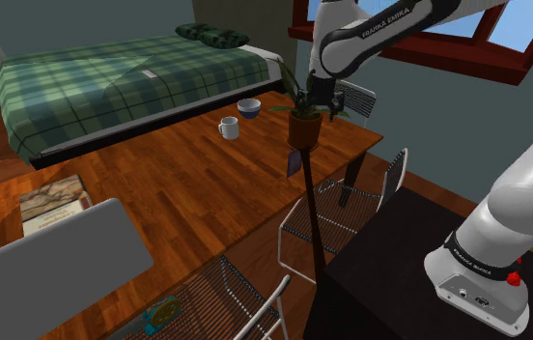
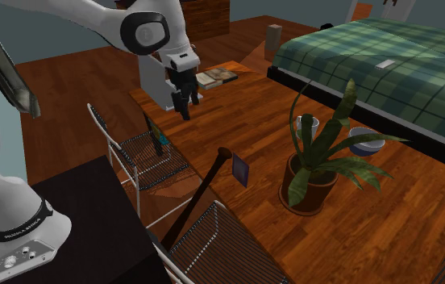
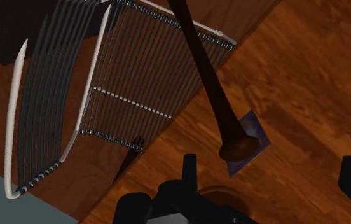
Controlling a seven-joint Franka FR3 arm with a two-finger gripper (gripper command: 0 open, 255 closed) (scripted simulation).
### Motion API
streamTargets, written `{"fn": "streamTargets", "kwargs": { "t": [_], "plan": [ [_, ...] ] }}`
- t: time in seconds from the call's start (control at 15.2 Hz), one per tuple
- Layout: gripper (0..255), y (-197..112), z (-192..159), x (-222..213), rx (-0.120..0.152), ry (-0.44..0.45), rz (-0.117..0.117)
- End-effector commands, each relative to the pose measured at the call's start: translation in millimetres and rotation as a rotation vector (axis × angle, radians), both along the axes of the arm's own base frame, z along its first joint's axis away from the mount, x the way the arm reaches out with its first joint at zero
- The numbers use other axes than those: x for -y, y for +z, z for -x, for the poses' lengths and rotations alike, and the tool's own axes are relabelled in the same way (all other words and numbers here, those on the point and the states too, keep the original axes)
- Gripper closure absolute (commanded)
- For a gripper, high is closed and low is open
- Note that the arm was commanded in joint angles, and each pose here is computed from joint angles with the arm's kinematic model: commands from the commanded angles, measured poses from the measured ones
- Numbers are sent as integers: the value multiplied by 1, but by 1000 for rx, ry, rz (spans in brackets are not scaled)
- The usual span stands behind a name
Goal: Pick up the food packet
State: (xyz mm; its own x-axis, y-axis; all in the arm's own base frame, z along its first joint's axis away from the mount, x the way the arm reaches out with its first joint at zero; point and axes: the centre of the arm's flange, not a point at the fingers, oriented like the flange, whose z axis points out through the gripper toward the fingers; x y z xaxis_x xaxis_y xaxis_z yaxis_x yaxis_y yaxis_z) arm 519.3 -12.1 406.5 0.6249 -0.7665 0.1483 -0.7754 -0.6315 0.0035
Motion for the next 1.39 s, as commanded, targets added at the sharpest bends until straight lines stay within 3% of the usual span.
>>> {"fn": "streamTargets", "kwargs": {
  "t": [0.0,1.32],
  "plan": [
    [0,-21,-18,5,0,-66,-2],
    [0,-223,-164,105,-11,-687,-21]
  ]
}}
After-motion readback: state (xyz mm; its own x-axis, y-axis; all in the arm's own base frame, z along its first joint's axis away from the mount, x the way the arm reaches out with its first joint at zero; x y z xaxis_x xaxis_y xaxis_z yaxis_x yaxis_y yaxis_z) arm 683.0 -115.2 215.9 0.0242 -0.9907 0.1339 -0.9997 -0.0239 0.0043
